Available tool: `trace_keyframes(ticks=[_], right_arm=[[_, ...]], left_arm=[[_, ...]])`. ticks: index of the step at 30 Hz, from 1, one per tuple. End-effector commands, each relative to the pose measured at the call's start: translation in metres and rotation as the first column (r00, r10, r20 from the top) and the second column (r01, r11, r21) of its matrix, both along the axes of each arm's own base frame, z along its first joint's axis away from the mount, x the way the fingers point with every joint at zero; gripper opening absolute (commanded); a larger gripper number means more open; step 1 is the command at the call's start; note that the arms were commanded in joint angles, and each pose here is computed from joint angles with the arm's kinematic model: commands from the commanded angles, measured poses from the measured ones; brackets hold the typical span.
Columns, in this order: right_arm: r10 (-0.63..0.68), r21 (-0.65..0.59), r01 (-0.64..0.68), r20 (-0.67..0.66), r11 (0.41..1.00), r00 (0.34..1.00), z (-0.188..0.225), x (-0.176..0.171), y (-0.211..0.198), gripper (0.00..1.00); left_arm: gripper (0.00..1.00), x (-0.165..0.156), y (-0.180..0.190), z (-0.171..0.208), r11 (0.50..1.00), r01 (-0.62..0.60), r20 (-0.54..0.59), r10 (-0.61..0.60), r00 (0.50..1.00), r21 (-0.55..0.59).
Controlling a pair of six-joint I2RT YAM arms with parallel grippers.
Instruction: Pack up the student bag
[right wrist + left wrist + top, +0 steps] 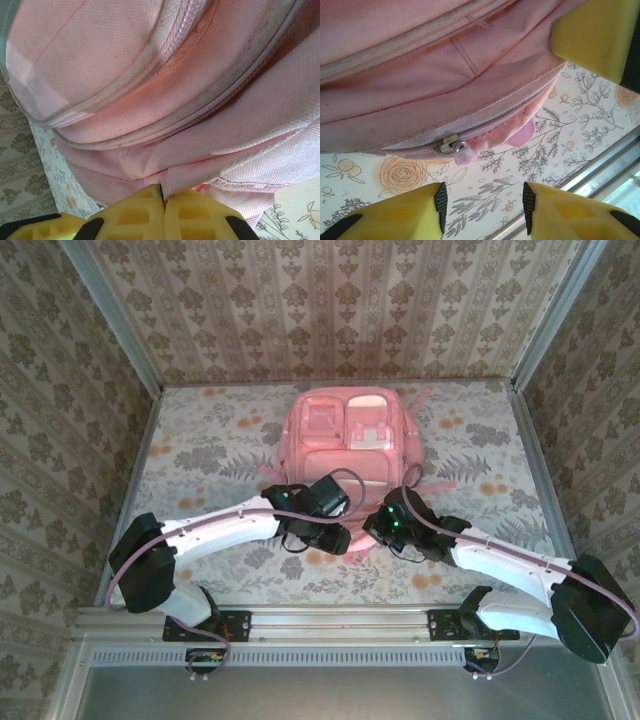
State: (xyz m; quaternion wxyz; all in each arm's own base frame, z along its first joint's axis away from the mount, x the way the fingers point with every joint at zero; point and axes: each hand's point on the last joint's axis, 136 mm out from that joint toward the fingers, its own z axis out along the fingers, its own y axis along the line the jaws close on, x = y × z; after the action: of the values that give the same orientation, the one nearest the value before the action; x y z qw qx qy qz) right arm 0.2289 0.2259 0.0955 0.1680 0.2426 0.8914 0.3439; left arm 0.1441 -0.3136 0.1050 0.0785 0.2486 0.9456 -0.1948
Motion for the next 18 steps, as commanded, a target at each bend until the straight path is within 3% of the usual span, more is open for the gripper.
trace_keyframes(ticks=[1,14,18], right_arm=[[-0.037,0.050,0.037,0.009,0.998,0.999,0.007,0.006,0.011,0.00],[-0.021,0.074,0.021,-0.005,0.997,1.000,0.007,0.001,0.030,0.00],[-0.017,0.086,0.018,-0.006,0.996,1.000,0.008,-0.001,0.032,0.00]], left_arm=[[0.46,-0.005,0.012,-0.004,0.998,-0.035,0.002,0.035,0.999,0.044],[0.45,-0.001,0.011,-0.031,0.994,-0.042,0.003,0.042,0.999,0.100],[0.41,0.011,0.015,-0.045,0.990,-0.068,0.009,0.068,0.998,0.126]])
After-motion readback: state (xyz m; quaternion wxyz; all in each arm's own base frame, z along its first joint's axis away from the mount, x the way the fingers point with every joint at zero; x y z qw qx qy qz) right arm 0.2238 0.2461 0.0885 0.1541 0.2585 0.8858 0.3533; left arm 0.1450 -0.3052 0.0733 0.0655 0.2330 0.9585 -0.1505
